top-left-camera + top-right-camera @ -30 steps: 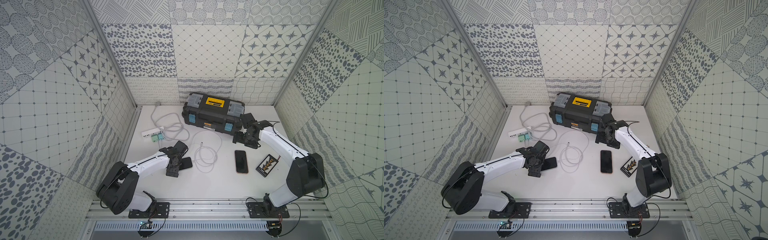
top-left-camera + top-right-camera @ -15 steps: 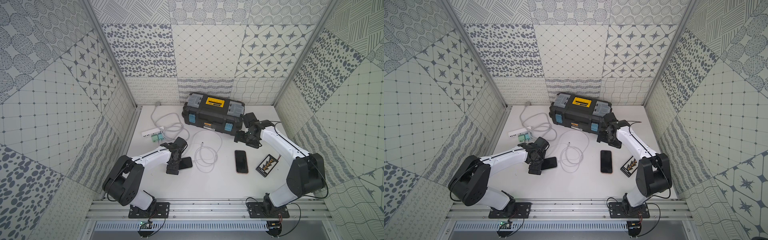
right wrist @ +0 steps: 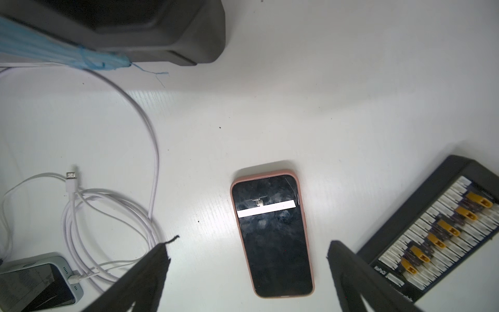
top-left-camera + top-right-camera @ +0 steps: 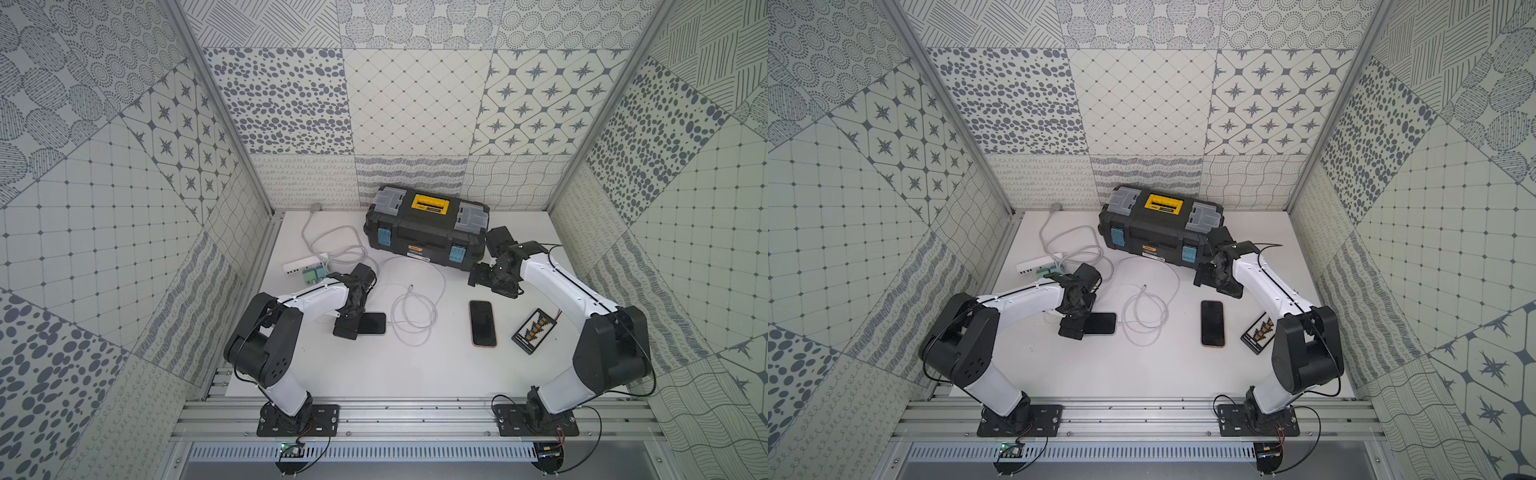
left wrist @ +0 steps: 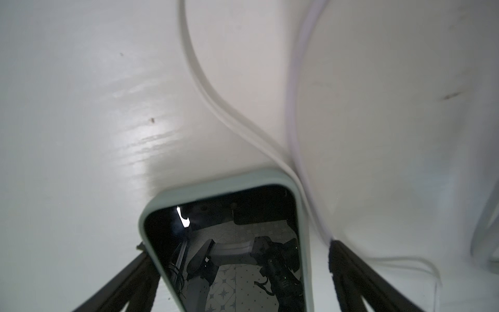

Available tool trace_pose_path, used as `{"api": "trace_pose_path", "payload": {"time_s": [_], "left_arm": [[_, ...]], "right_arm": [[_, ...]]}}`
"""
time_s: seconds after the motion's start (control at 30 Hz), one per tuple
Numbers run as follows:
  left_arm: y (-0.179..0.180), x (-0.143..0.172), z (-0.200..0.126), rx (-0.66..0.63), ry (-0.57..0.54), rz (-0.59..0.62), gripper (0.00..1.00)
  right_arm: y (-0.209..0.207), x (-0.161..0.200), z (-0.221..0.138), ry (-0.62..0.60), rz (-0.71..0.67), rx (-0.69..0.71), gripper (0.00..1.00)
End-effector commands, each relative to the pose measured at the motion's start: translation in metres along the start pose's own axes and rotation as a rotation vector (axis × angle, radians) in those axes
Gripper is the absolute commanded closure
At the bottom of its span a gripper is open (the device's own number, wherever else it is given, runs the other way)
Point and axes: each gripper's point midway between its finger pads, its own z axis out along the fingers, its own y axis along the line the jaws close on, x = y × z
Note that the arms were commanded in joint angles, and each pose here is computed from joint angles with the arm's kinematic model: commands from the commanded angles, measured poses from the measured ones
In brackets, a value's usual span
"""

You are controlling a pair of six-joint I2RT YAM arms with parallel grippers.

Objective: Unplug the charging cable from the phone
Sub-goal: Pick up the phone at the center of the board.

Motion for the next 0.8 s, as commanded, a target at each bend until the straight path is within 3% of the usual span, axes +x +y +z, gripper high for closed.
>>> {"api": "trace_pose_path", "payload": {"time_s": [0.0,0.37,0.77], "left_arm": [[-0.026,0.003,-0.002,0.066,-0.004,0.143,0.03],[-0.015,0.046,-0.021,0.061,0.016,0.220,0.01],[-0.009,0.056,-0.026,0.017,0.048,0.117,0.01]], "right_arm": [[0.000,-0.003,-0.004,-0.031,0.018,-0.018,0.05],[0.006,-0.003,-0.001,-0.020,0.019,-0.042,0.05],[0.001,-0.001,-0.004,-0.030,0.026,-0.048,0.05]]}}
